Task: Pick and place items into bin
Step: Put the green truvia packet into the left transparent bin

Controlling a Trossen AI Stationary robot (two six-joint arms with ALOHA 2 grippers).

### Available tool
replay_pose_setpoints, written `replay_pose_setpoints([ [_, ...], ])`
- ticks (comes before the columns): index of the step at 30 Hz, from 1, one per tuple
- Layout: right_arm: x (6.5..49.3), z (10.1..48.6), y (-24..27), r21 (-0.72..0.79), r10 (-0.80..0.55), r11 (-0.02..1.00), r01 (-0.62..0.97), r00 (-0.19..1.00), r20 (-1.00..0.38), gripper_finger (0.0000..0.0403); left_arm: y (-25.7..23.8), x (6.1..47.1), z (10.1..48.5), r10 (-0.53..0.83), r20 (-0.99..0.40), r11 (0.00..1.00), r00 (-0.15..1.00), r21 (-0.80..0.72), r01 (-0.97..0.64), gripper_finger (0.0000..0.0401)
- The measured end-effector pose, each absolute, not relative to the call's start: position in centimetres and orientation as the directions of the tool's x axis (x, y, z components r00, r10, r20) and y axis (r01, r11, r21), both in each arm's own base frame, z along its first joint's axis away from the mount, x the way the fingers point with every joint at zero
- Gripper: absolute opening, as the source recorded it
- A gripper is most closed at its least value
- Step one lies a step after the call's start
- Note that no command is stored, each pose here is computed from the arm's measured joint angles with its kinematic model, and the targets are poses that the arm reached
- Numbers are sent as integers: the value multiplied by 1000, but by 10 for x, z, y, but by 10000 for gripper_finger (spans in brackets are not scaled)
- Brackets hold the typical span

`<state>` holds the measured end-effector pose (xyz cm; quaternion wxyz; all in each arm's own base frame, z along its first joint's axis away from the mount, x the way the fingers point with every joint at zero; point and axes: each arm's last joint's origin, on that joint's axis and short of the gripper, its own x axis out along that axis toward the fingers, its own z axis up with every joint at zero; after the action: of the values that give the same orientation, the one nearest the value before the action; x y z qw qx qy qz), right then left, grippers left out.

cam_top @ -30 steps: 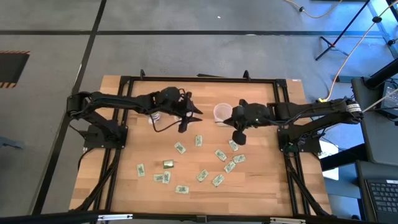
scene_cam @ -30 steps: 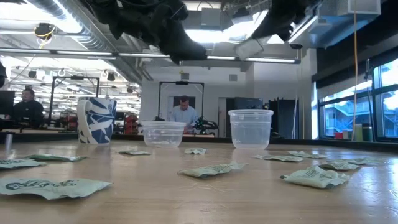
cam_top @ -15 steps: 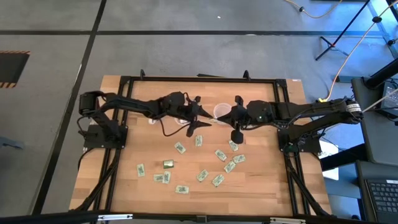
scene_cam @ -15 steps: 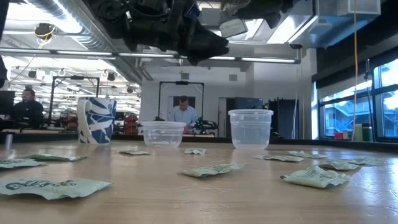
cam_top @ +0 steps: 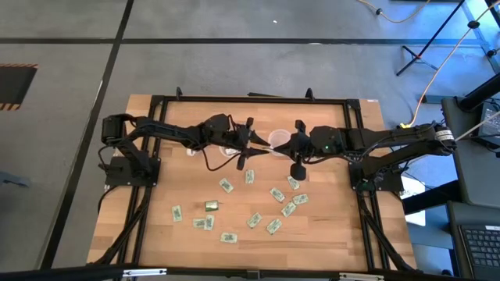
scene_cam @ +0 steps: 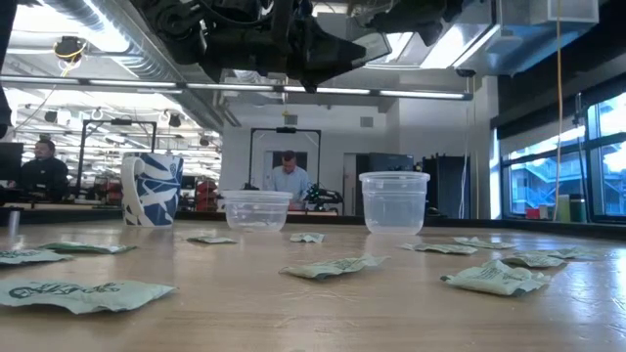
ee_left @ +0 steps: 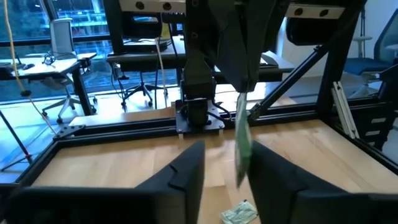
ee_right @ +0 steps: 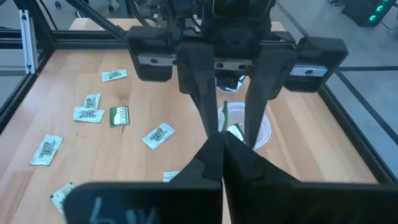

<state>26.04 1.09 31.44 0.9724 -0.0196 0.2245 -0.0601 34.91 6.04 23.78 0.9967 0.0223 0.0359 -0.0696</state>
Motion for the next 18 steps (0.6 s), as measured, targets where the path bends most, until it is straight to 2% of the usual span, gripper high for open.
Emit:
replay_pose_setpoints([
  [9,260,314,11,-85,-125,992,97,890,-439,4,60,349,238,-150,-75,976,986,150,160,12],
  [18,260,314,11,-87,-124,992,95,889,-441,42,59,349,237,-188,-84,971,978,131,198,8],
])
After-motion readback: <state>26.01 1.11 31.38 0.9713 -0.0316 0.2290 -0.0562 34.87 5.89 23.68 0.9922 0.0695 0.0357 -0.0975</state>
